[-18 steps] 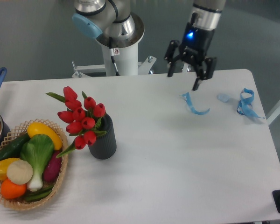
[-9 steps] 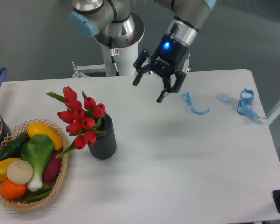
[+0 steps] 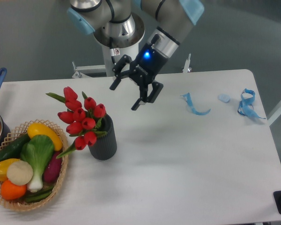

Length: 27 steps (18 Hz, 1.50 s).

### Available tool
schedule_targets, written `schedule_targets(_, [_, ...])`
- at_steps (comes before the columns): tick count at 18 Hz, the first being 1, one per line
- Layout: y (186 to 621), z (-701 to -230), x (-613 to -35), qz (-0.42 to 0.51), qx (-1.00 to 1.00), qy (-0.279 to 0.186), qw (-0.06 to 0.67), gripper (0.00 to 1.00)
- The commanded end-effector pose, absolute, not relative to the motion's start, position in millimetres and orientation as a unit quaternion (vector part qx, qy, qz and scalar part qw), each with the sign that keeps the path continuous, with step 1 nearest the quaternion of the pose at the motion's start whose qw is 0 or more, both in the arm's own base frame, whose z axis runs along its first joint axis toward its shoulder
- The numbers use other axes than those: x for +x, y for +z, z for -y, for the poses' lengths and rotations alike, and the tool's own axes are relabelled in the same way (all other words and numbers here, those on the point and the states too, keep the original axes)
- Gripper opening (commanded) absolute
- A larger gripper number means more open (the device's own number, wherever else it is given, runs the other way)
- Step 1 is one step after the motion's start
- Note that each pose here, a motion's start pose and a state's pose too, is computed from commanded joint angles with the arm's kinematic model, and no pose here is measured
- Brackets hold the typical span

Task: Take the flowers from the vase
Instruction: 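Move the open gripper toward the red tulips in the black vase, then close the gripper around the tulip stems just above the vase rim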

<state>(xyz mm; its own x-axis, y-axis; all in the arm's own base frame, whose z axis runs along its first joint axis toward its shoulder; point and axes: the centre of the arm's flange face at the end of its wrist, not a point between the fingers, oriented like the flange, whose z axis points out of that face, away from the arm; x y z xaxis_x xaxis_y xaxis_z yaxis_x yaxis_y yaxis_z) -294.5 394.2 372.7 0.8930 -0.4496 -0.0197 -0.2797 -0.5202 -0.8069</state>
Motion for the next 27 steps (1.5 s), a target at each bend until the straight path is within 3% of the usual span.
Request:
schedule_targets(22, [326.8, -453.5, -262.2, -0.271, -0.860, -0.126, 0.415, 1.00])
schedule_targets(23, [327.5, -453.8, -262.6, -0.271, -0.860, -0.125, 0.414, 0.94])
schedule_targets(25, [326.5, -455.1, -264.3, -0.270, -0.860, -0.126, 0.415, 0.71])
schedule_targets(27, [327.9, -459.2, -269.8, -0.270, -0.860, -0.126, 0.416, 0.64])
